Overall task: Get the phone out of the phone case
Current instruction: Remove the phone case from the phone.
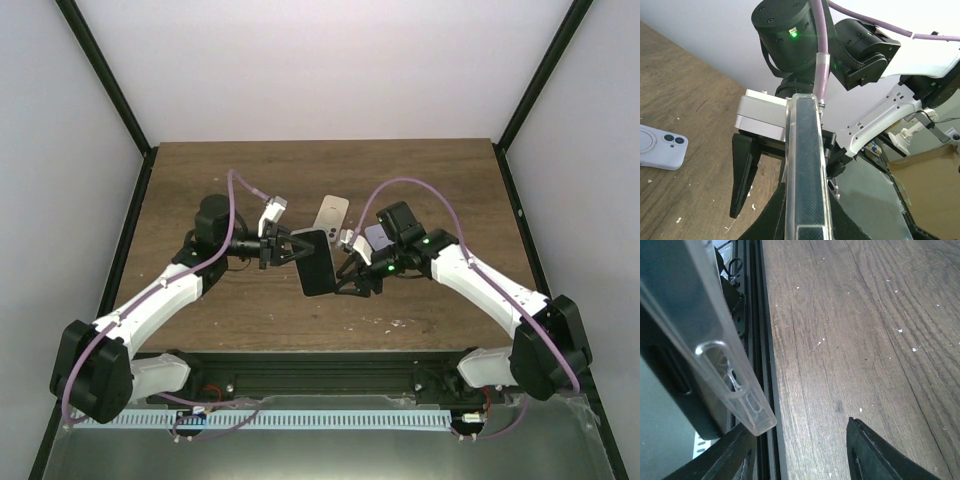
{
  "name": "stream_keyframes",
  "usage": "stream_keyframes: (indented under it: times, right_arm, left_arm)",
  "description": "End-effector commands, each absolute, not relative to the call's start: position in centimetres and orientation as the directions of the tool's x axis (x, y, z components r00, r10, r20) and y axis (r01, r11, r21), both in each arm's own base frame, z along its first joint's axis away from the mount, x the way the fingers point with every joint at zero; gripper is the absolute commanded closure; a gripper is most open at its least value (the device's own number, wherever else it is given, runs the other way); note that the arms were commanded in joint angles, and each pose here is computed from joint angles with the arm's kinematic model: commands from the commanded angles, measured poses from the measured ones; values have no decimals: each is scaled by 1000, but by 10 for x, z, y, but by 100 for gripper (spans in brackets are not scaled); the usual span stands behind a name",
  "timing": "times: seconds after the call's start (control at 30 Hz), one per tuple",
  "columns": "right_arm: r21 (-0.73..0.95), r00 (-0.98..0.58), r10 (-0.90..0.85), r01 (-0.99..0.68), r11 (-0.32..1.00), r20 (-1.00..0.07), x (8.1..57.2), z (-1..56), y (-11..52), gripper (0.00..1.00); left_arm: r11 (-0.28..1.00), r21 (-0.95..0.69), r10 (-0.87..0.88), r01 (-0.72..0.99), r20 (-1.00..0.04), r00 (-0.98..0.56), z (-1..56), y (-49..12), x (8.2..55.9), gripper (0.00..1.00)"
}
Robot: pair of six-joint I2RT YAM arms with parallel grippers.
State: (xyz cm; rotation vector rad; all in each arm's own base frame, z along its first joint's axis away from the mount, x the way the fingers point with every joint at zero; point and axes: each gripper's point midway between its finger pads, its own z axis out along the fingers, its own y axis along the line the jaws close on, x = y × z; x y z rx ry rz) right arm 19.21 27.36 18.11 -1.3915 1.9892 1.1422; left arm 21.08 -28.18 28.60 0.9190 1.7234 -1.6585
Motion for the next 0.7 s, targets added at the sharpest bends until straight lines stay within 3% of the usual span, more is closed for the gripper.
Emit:
stream_keyframes:
  times: [0.0,0.67]
  right_arm:
    - [235,-298,-436,-952,195,-849,241,223,288,50]
    - [241,-217,-288,-969,-53,-933,206,291,299,38]
  left_arm:
    - [-214,-620,203,755,-784,-586,304,-290,163,100]
    - [-205,-623,204,755,-782,-590,302,-291,164,100]
